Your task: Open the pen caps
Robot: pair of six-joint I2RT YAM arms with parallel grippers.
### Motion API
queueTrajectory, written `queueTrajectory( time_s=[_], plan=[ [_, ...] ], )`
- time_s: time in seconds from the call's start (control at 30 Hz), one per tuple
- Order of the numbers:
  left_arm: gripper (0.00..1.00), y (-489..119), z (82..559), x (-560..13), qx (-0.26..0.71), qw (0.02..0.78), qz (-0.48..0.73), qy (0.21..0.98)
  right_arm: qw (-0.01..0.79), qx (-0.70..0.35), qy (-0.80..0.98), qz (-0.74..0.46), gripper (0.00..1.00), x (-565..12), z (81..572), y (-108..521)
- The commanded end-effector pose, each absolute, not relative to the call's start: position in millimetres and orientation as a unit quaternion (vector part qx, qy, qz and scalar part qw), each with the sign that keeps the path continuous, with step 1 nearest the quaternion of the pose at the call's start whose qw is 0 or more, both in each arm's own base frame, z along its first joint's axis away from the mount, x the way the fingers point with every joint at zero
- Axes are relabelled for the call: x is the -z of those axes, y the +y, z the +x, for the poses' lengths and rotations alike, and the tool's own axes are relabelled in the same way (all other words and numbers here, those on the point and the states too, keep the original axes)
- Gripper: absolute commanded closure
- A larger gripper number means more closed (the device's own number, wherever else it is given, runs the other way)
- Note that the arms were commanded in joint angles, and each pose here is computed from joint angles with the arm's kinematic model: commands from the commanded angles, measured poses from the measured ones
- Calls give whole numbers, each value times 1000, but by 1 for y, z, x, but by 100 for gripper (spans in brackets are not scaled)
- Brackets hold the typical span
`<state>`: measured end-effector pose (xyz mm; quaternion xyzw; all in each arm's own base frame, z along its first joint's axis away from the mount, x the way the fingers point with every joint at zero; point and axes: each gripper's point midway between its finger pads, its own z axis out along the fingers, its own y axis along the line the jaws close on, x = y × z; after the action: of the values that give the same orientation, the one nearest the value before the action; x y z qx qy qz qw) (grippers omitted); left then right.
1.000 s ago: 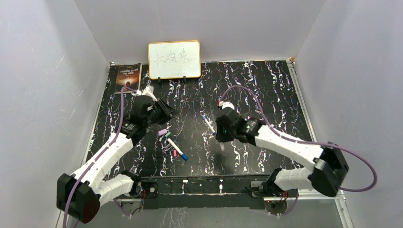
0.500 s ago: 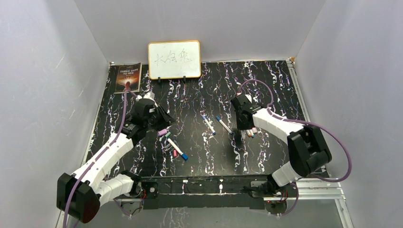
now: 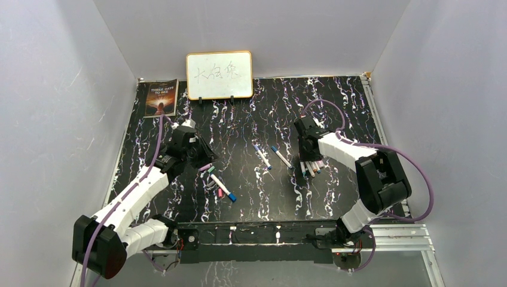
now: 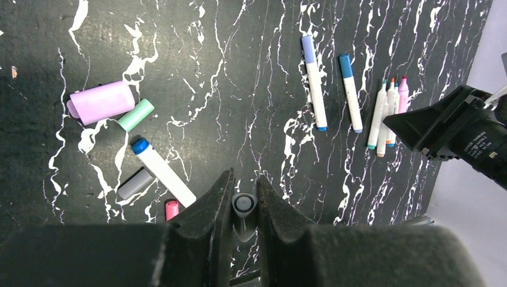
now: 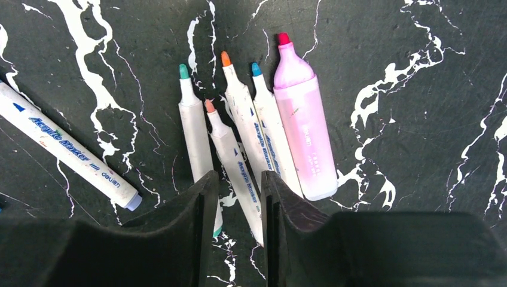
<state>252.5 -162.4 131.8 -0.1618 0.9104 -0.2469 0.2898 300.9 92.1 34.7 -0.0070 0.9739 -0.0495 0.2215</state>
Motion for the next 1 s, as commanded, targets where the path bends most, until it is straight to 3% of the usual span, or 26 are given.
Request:
queueTrajectory(
  time_s=[0.0, 0.17, 0.47, 0.97],
  plan=[
    [88, -159, 256, -139, 239, 296, -157, 911, 262, 33, 965, -5, 69, -52, 325, 100],
    [86, -155, 257, -136, 221, 294, -155, 917, 272, 18, 962, -5, 69, -65, 325, 103],
    [82, -130, 266, -111, 132, 287, -153, 936, 297, -78, 951, -15, 54, -103, 317, 132],
    [76, -111, 287, -61, 46, 263, -157, 951, 306, -168, 937, -37, 50, -124, 294, 156]
  ],
)
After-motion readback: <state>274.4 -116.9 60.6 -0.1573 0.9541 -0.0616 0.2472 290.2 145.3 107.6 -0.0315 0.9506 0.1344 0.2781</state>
